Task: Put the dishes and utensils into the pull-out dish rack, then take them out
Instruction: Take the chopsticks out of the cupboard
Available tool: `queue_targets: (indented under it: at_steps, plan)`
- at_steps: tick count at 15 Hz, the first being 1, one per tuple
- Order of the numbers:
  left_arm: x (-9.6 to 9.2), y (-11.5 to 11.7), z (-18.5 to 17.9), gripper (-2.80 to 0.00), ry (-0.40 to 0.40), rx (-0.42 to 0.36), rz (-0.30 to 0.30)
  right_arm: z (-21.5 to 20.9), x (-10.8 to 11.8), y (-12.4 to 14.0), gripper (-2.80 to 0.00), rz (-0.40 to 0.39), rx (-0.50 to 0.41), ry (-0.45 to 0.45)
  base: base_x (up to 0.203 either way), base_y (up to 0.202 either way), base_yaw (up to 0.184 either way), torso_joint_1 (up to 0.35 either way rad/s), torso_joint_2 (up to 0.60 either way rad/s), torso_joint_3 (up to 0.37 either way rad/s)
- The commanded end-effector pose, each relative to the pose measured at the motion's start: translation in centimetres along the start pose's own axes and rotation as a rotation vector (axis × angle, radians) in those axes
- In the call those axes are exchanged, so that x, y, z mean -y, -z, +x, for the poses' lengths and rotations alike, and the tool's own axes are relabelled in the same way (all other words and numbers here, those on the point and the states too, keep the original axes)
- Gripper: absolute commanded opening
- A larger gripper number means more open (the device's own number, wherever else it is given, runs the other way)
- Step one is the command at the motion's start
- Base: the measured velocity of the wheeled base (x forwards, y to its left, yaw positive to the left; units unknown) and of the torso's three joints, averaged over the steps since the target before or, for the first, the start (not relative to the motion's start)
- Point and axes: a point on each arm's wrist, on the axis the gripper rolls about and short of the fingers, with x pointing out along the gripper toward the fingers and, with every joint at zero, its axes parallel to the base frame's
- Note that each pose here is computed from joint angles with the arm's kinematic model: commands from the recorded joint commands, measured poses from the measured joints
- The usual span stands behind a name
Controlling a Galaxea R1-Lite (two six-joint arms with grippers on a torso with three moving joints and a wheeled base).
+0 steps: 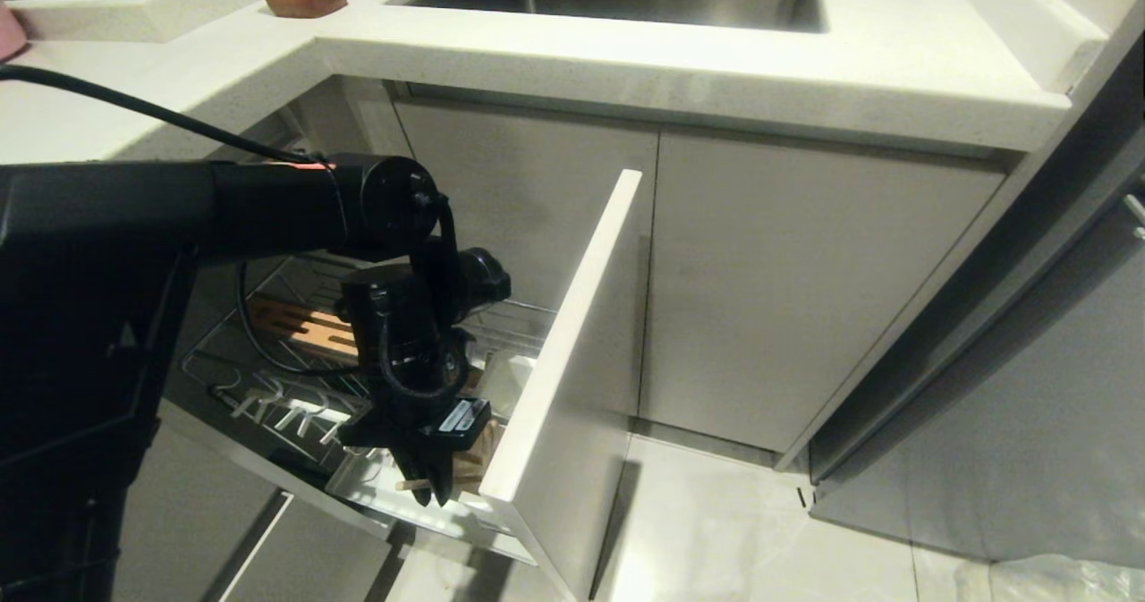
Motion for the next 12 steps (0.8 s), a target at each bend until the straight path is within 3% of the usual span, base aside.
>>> queue_targets:
  at_steps: [1,12]
  plan:
    - [0.2,0.5,-0.4,-2.8,0.002,0.004,0.003,0.0,0.0,0.0,-2.8,0.0,0.0,0.001,0.0,0.0,0.0,0.0,0.0,0.0]
    - [-0.6,5.5,-5.4,-2.8,0.07,0.175,0.024,0.0,0.0,0.0,-2.8,0.0,0.0,0.001,0.0,0.0,0.0,0.0,0.0,0.0]
